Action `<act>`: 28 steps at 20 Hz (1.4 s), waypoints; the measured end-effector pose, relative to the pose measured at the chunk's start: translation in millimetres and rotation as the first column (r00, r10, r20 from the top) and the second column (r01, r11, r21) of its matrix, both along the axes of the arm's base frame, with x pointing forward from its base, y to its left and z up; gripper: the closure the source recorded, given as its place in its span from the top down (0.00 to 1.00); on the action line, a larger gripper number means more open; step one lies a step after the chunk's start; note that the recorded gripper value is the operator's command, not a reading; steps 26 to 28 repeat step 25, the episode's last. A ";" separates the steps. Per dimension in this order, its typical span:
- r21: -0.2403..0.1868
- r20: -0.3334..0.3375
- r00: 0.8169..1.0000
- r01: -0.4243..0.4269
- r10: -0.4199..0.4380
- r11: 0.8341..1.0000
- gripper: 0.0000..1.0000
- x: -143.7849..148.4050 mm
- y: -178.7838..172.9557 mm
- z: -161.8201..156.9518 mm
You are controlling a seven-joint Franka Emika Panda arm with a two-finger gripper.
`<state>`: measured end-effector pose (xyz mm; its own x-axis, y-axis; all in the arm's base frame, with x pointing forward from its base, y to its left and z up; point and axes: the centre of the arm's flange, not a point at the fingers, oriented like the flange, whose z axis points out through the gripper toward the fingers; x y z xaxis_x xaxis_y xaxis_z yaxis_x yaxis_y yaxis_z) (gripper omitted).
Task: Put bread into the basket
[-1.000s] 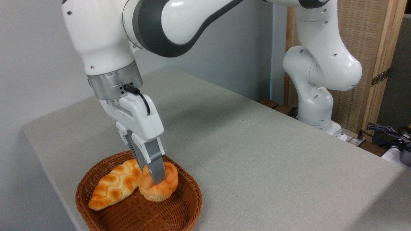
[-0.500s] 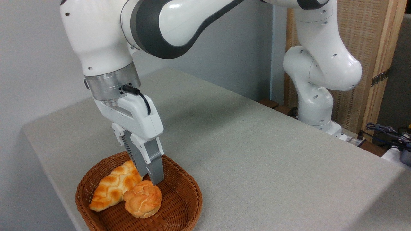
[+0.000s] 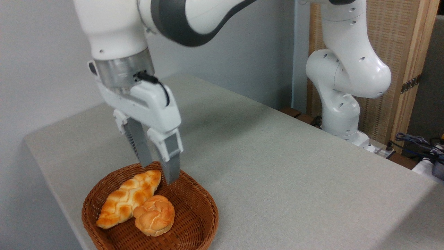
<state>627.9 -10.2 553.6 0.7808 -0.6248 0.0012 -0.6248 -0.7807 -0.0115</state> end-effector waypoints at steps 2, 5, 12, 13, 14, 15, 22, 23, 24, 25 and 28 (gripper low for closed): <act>-0.010 -0.001 1.000 -0.017 0.017 1.000 1.00 -10.9 8.3 17.3; -0.010 0.017 0.999 -0.037 0.037 0.999 1.00 -28.6 19.4 41.4; -0.006 0.028 0.998 -0.050 0.050 0.999 1.00 -72.7 24.4 62.2; -0.006 0.029 0.998 -0.049 0.049 0.999 1.00 -75.3 23.7 63.1; -0.006 0.028 0.998 -0.047 0.048 0.999 1.00 -76.7 22.7 63.1; -0.006 0.027 0.999 -0.046 0.046 0.999 1.00 -77.4 21.6 62.7; -0.007 0.016 1.000 -0.005 0.005 1.000 1.00 -77.8 -1.0 57.5; -0.007 0.014 1.000 0.000 0.000 1.000 1.00 -77.9 -3.9 56.7; -0.007 0.013 1.000 0.007 -0.007 1.000 1.00 -78.1 -7.6 56.1; -0.007 0.012 1.000 0.015 -0.014 1.000 1.00 -78.3 -11.8 55.4; -0.007 0.012 1.000 0.015 -0.014 1.000 1.00 -78.3 -11.8 55.4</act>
